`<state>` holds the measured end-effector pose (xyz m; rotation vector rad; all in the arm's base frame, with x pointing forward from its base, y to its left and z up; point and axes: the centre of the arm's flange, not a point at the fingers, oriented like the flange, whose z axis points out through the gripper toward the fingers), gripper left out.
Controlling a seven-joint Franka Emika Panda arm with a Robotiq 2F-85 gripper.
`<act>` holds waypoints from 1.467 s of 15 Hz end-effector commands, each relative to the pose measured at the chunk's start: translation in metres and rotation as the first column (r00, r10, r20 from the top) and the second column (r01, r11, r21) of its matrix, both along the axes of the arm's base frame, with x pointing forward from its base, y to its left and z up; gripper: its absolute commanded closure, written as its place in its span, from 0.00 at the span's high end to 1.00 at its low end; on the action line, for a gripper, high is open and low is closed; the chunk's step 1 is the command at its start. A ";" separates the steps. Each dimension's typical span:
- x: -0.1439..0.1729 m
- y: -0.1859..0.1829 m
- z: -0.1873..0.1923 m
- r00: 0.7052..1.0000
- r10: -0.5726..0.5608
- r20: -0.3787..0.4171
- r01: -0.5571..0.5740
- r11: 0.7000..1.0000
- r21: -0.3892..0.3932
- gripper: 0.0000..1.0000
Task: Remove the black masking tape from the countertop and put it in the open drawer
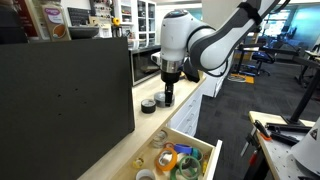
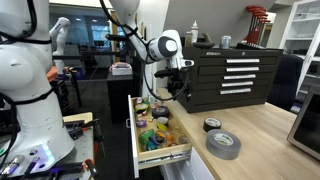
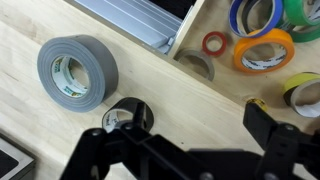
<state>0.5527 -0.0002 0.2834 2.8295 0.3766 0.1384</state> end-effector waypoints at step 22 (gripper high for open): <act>0.067 -0.058 -0.036 0.993 0.087 0.077 -0.089 0.996 0.019 1.00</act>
